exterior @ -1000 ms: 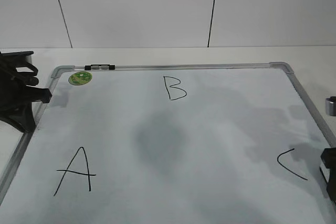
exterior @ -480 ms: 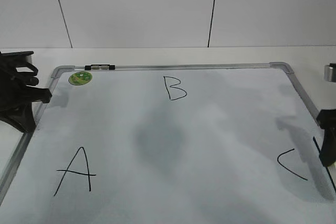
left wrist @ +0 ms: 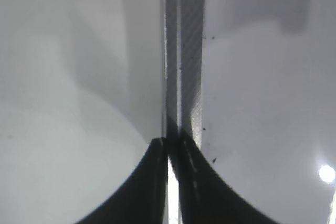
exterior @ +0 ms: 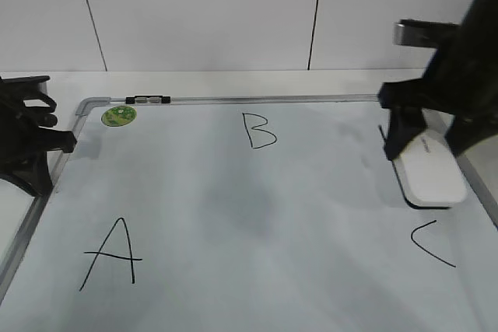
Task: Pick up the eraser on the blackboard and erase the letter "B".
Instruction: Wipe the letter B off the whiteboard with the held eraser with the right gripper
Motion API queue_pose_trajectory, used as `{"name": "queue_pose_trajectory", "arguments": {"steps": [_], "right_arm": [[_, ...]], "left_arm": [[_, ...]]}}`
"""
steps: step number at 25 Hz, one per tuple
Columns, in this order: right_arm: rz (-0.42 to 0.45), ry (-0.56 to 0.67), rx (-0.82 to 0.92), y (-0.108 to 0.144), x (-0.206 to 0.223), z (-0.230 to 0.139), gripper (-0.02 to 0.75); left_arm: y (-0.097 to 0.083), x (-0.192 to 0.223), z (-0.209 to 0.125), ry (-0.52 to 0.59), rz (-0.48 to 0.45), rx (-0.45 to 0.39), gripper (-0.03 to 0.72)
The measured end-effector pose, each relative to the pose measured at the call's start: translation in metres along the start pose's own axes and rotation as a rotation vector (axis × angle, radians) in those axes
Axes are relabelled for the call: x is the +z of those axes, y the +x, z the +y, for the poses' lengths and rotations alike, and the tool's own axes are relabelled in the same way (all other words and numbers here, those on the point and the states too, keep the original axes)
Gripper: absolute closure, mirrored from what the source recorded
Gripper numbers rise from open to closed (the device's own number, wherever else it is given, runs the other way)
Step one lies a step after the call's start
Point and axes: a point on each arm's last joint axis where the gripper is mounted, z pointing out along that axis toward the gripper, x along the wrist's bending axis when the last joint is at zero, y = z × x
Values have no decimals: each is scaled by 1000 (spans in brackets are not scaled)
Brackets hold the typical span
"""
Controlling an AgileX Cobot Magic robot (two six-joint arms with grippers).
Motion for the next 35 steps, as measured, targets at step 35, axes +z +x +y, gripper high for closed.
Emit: {"name": "queue_pose_trajectory", "arguments": {"steps": [35], "right_arm": [[-2, -169, -280, 140, 82, 129, 200]], "left_arm": [[0, 0, -1, 10, 1, 1, 651]]}}
